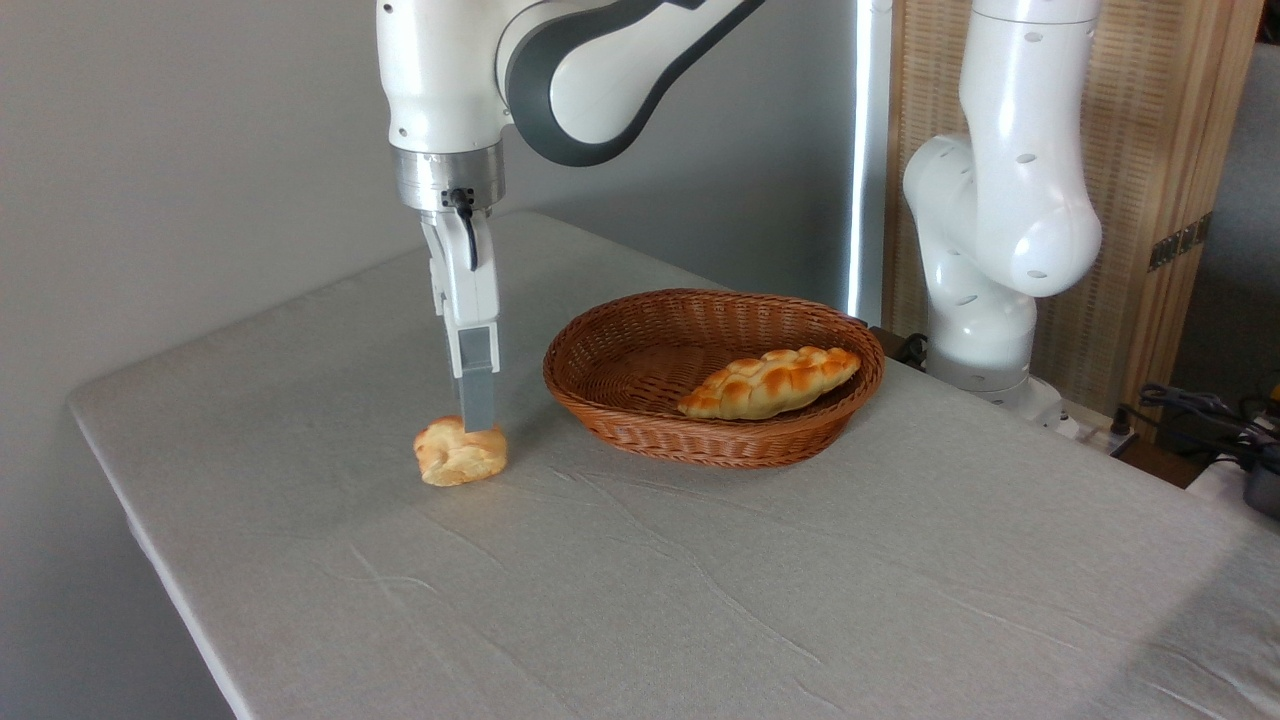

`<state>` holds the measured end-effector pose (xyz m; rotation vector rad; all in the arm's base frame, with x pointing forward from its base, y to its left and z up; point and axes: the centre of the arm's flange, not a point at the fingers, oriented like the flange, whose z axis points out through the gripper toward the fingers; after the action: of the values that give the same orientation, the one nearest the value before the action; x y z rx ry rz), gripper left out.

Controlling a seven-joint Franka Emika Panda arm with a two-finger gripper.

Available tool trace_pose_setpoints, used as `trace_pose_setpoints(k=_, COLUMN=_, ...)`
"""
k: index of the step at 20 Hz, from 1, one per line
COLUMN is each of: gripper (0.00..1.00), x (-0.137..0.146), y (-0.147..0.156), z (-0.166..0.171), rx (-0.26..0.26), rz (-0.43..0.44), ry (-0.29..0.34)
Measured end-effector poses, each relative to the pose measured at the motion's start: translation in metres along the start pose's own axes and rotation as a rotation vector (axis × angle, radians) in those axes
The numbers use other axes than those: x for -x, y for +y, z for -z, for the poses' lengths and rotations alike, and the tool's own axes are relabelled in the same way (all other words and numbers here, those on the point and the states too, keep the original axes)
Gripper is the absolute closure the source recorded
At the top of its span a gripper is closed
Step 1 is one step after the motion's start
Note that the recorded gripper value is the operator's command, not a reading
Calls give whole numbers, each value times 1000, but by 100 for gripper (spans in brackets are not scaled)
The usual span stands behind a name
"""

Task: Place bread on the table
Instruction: 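Open the gripper, release the roll, and raise the gripper away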

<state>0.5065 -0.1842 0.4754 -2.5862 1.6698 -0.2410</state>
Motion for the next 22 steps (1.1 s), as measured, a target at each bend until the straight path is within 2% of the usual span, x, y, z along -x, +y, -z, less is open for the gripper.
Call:
trace_pose_setpoints(k=6, gripper=0, x=-1, y=-5, z=1, rx=-17, rz=5, ry=14)
trace_pose_setpoints(k=9, gripper=0, x=4, y=-15, z=11, rx=-34, rz=24, ry=28)
trace_pose_setpoints(k=13, gripper=0, x=35, y=-47, z=48, rx=-68, rz=106, ry=46)
trace_pose_setpoints(k=15, gripper=0, x=52, y=-57, z=69, rx=-42, rz=146, ry=23)
trace_pose_setpoints(k=18, gripper=0, x=76, y=-63, z=113, rx=44, rz=192, ry=-59)
trace_pose_setpoints(k=22, gripper=0, x=90, y=-73, z=144, rx=80, rz=248, ry=-83)
